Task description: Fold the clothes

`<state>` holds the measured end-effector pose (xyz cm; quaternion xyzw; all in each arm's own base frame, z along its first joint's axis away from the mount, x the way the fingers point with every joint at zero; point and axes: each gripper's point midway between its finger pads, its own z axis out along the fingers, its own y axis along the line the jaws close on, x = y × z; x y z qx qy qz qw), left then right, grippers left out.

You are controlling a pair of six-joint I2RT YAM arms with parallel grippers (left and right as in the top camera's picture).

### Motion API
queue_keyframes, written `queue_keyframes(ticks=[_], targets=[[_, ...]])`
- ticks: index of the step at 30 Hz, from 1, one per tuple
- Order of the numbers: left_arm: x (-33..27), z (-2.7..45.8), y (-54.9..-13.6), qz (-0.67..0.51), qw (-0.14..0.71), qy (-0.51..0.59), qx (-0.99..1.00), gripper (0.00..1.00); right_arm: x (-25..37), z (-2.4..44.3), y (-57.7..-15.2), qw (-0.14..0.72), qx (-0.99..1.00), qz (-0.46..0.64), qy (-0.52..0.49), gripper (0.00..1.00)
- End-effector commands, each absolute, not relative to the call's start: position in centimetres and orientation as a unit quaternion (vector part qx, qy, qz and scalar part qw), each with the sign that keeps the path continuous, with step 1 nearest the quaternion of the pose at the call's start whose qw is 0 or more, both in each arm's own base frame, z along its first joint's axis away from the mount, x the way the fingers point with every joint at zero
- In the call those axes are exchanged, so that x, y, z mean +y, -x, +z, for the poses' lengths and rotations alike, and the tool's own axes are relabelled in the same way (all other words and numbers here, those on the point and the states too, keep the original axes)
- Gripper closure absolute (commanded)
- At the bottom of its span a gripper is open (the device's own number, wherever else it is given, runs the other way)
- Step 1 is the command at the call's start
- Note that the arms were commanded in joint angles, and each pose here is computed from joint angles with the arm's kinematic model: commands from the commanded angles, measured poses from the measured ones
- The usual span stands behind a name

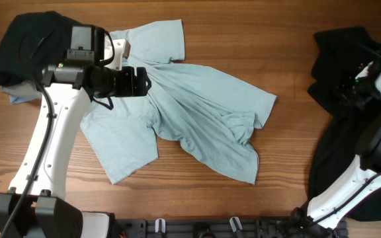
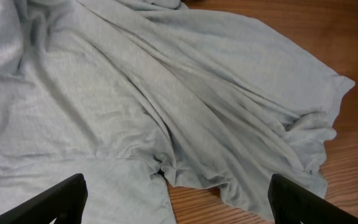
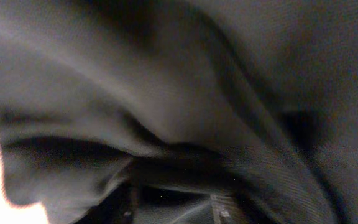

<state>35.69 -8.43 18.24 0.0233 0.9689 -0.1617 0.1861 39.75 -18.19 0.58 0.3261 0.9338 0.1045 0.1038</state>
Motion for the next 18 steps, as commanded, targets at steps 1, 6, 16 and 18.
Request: queue_keyframes(ticks=[1, 6, 16, 18], targets=[[-8.5, 18.6, -35.7, -0.163, 0.191, -0.031, 0.967, 0.06, -11.9, 5.7, -42.5, 0.178, 0.946, 0.221, -0.160, 0.52], [-6.9, 17.8, -34.9, -0.115, 0.175, -0.019, 0.978, 0.06, -5.9, 8.0, -43.2, 0.171, 0.951, 0.235, -0.103, 0.43], [-6.0, 16.8, -32.2, -0.092, 0.116, -0.010, 0.989, 0.00, 1.5, -0.4, -39.0, 0.029, 0.988, 0.134, -0.067, 0.20], [-6.0, 16.8, -32.3, -0.092, 0.118, -0.011, 0.989, 0.00, 2.0, -0.9, -38.8, 0.023, 0.989, 0.134, -0.061, 0.23]])
